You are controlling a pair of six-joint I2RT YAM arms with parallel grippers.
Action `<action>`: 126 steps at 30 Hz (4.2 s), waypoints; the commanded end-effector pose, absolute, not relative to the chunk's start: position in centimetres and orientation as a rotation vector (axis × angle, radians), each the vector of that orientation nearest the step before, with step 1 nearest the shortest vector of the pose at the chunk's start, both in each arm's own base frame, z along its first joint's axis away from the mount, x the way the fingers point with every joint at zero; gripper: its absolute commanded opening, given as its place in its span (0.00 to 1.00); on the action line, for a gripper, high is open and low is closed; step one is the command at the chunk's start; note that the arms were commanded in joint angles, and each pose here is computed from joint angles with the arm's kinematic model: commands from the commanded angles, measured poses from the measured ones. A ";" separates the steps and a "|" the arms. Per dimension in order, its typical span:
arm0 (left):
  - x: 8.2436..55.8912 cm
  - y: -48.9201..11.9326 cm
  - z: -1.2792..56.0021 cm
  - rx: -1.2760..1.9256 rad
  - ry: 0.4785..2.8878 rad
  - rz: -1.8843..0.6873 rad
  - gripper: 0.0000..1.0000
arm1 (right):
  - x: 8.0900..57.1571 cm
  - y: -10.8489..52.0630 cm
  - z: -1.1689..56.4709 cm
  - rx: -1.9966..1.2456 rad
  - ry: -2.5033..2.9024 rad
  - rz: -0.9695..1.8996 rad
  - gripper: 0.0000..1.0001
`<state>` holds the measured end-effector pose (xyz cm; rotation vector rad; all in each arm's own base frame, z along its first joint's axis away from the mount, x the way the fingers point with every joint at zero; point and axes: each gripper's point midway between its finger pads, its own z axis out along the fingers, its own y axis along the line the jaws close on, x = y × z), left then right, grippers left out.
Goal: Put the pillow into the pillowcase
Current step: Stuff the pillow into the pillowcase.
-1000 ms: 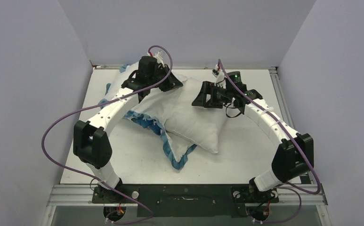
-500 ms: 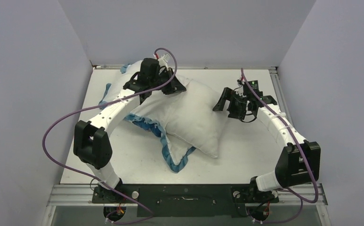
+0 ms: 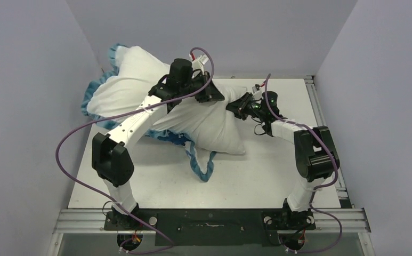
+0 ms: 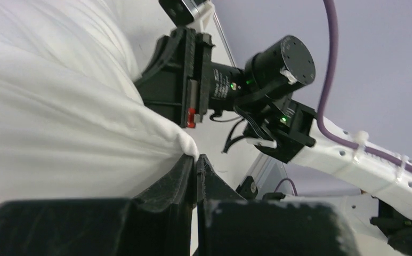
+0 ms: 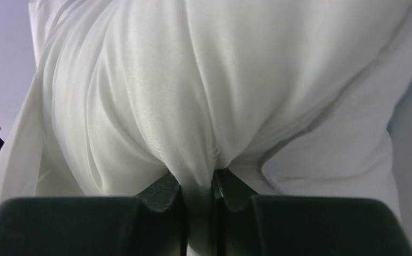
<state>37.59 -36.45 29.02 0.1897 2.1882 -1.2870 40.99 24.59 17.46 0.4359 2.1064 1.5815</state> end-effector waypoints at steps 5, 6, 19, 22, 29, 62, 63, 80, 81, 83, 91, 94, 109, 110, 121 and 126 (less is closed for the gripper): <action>31.2 -37.3 28.7 0.460 2.314 -1.250 0.00 | 37.1 28.9 25.1 0.120 1.962 1.740 0.05; 31.5 -36.8 27.5 0.437 2.353 -1.203 0.00 | 36.7 28.7 24.3 0.121 1.999 1.721 0.06; 33.7 -36.2 24.4 0.082 2.282 -1.440 0.50 | 33.6 28.0 23.5 -0.098 2.155 1.558 0.06; 34.8 -35.6 26.0 -0.047 2.121 -1.592 0.59 | 32.2 28.1 23.5 -0.188 2.160 1.545 0.05; 35.8 -36.2 25.3 -0.138 2.167 -1.572 0.70 | 28.8 31.5 24.1 -0.496 2.100 1.558 0.05; 39.5 -34.4 15.9 -0.728 2.350 -1.270 0.44 | 21.6 38.5 32.8 -1.006 1.781 1.650 0.19; 39.4 -34.5 15.9 -0.719 2.348 -1.283 0.32 | 21.8 38.6 32.7 -0.998 1.792 1.634 0.19; 39.6 -33.1 17.4 -0.648 2.288 -1.294 0.00 | 35.4 17.9 22.8 0.025 2.284 0.829 0.97; 39.5 -33.1 17.5 -0.644 2.291 -1.296 0.00 | 35.6 16.4 21.4 0.098 2.322 0.788 0.99; 39.4 -33.2 17.4 -0.632 2.301 -1.294 0.00 | 35.8 13.4 19.0 0.230 2.391 0.675 0.95; 38.5 -33.8 18.0 -0.565 2.312 -1.315 0.21 | 36.0 14.5 12.0 0.318 2.514 0.968 0.92; 38.0 -34.7 18.6 -0.533 2.315 -1.348 0.44 | 37.0 18.8 14.4 0.156 2.391 1.231 0.62; 37.1 -38.9 17.6 -0.474 2.442 -1.408 0.79 | 30.2 32.8 26.6 -0.682 1.976 1.493 0.16; 36.8 -39.0 17.1 -0.471 2.466 -1.399 0.80 | 30.3 32.7 27.2 -0.703 1.953 1.477 0.16; 34.9 -40.3 13.9 -0.364 2.583 -1.418 0.00 | 33.0 30.8 30.0 -0.639 1.930 1.290 0.19; 38.4 -38.9 20.9 -0.393 2.245 -1.653 0.00 | 36.2 24.7 28.2 -0.307 2.068 1.108 0.65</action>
